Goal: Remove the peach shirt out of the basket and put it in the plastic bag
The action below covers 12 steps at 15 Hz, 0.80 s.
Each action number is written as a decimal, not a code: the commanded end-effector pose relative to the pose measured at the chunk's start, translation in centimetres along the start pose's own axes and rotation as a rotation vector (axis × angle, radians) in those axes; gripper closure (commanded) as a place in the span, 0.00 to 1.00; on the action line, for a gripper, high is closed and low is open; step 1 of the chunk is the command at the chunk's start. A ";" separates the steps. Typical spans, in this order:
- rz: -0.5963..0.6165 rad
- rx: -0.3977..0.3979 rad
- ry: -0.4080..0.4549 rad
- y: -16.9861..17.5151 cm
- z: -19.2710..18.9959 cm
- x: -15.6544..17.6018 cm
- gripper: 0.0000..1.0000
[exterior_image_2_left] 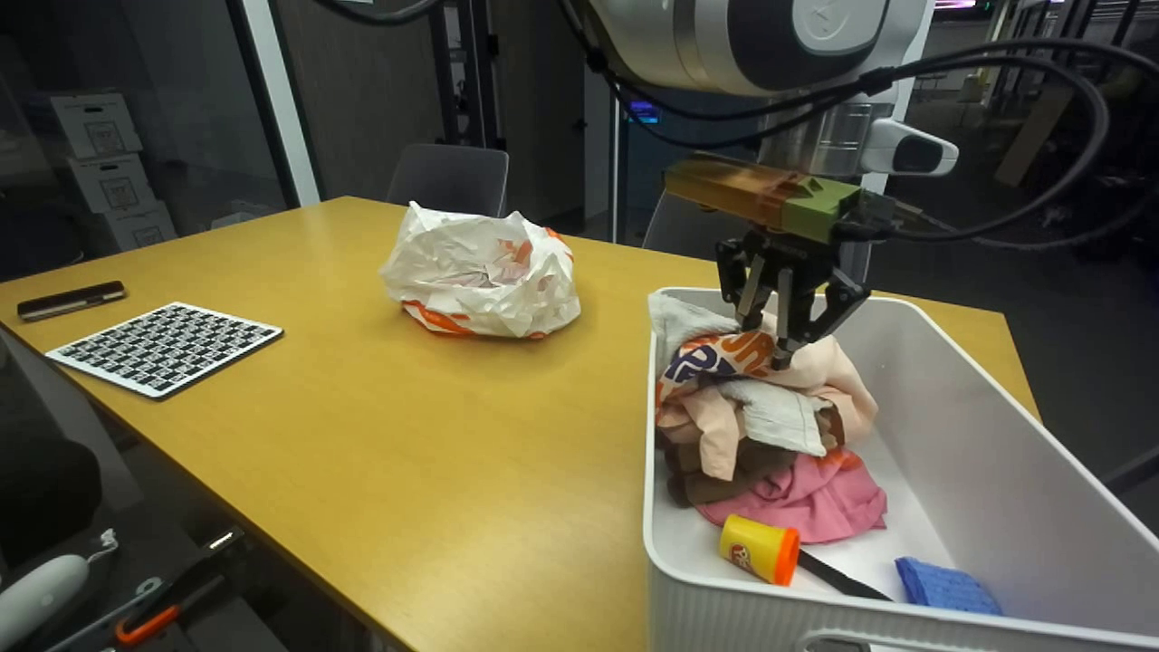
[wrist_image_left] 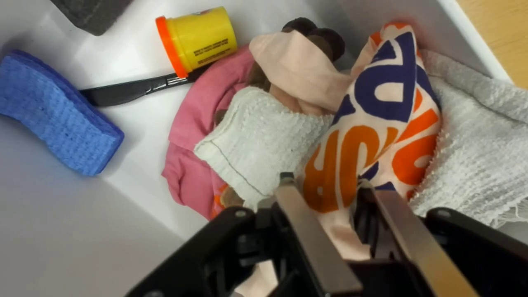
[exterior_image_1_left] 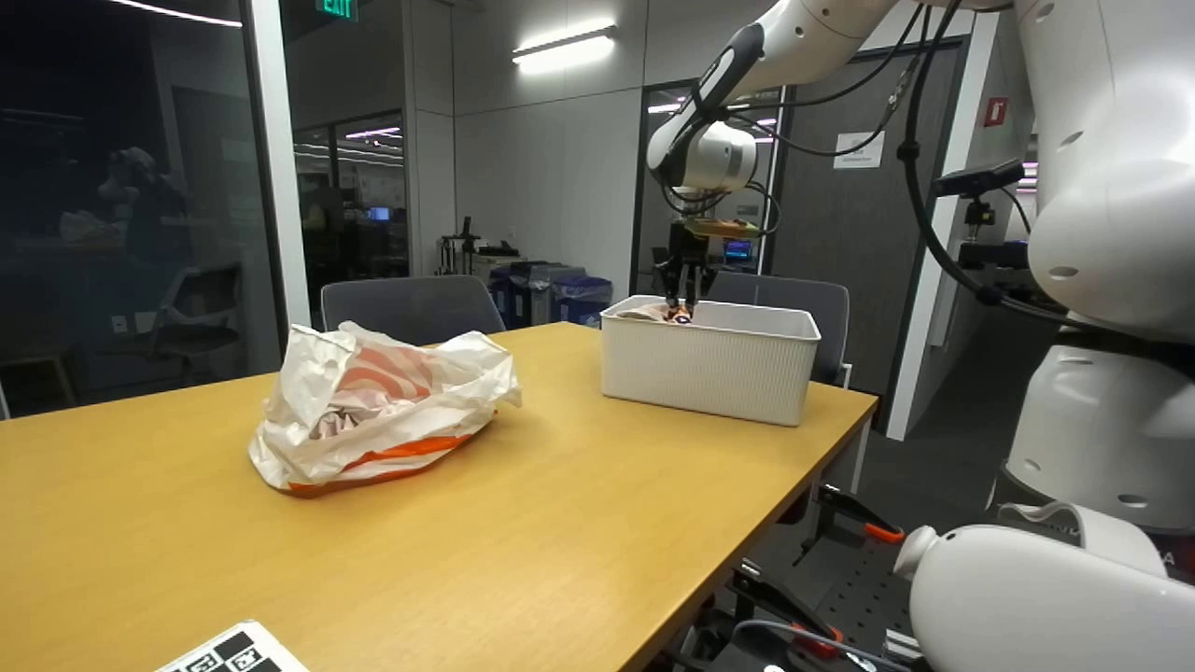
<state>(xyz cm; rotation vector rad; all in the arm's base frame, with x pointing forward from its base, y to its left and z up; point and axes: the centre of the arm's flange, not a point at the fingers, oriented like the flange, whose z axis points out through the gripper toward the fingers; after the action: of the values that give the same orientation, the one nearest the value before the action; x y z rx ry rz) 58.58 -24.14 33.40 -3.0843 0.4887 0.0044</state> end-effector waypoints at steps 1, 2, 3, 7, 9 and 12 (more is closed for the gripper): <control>-0.004 0.026 0.012 0.7 0.1 0.4 0.95; 0.005 0.029 0.013 0.8 -0.3 0.1 0.99; 0.014 0.037 0.019 0.8 -0.9 -0.2 1.00; 0.041 0.026 0.109 1.1 -5.8 -3.1 0.99; 0.046 -0.002 0.214 1.0 -9.2 -5.5 0.99; 0.056 -0.056 0.361 0.2 -13.2 -9.1 0.99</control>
<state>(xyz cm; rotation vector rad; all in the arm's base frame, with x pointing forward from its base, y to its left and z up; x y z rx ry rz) 55.20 -24.84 42.46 -3.1069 0.5432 -0.3365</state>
